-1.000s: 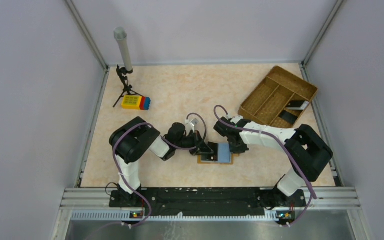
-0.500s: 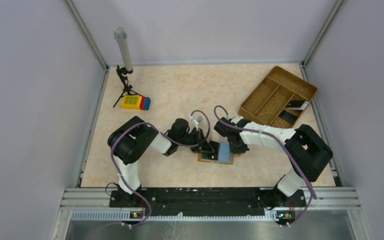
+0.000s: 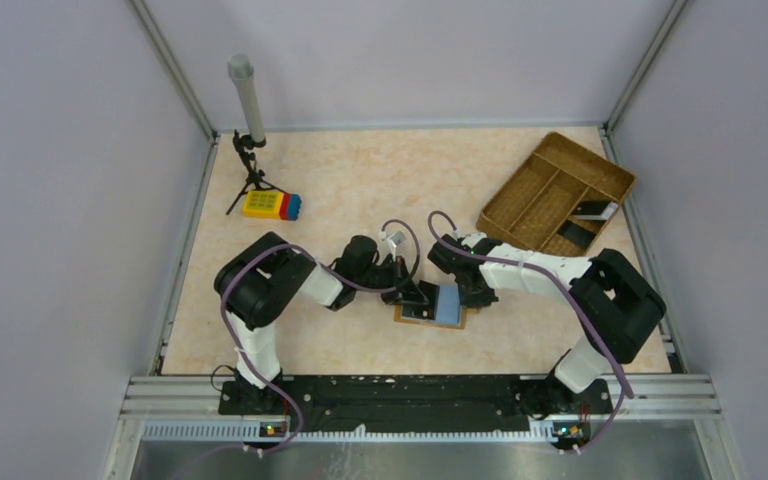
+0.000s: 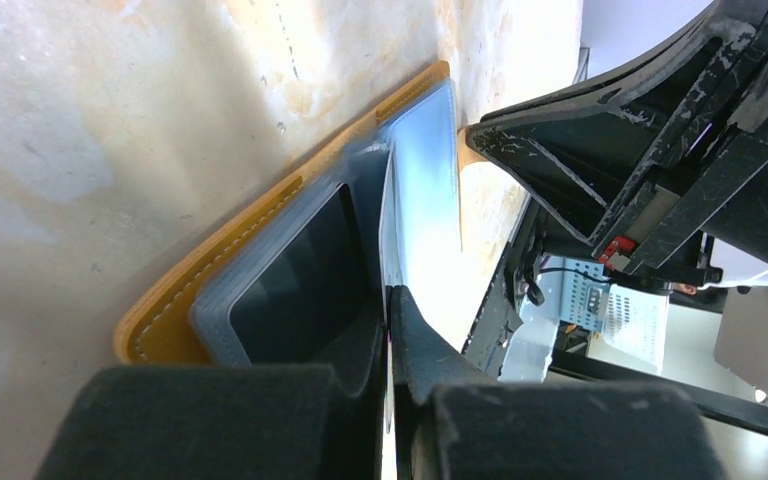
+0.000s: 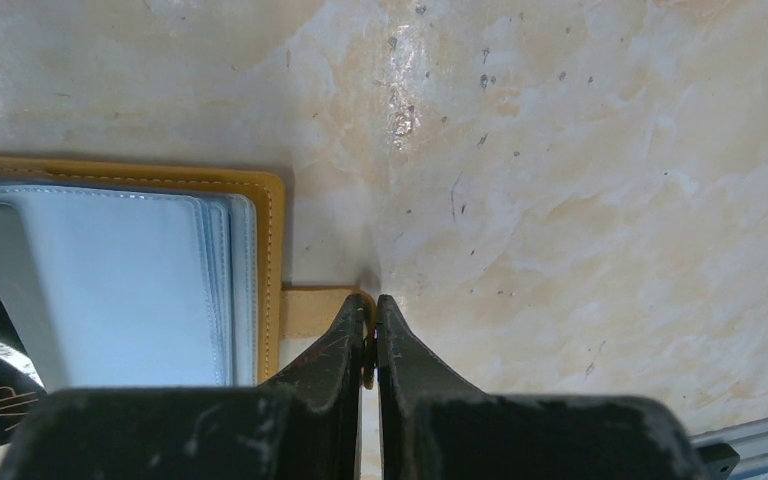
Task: Put the credit cards into the card holder
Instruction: Insert the credit card into the card holder.
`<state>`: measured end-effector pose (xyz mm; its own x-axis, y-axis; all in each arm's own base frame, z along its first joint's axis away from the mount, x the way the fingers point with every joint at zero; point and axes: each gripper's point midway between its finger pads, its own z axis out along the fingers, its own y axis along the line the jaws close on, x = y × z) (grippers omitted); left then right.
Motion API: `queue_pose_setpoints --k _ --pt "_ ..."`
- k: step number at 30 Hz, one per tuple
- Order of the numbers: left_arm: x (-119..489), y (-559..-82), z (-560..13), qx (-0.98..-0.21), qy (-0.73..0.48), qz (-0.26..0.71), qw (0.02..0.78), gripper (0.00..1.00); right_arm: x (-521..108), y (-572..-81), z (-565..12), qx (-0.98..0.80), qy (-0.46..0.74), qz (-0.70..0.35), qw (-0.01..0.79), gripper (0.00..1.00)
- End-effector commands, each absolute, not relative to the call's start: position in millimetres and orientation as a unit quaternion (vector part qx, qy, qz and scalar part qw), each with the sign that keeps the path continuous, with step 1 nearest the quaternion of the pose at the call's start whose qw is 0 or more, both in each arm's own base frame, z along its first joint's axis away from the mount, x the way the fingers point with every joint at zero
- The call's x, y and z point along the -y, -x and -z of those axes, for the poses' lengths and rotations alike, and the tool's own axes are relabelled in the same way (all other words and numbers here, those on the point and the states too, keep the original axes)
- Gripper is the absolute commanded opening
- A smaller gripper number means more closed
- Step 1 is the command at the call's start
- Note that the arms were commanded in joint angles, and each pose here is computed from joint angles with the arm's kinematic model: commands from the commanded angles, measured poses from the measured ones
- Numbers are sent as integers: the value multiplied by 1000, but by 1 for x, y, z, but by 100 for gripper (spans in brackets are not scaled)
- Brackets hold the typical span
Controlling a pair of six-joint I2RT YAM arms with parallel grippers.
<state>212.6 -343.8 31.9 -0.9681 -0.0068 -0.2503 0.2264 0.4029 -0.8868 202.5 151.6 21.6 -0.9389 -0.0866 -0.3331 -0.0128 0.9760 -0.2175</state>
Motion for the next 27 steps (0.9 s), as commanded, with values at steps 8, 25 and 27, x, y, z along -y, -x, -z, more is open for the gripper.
queue_pose_setpoints --k 8,25,27 --pt "350 -203 -11 -860 -29 499 105 5 -168 -209 -36 -977 12 60 206 0" --pt "329 -215 -24 -899 -41 404 163 48 -163 -208 -42 -973 1 48 226 0" --pt "324 -217 -26 -905 -46 387 172 52 -162 -208 -43 -972 0 52 228 0"
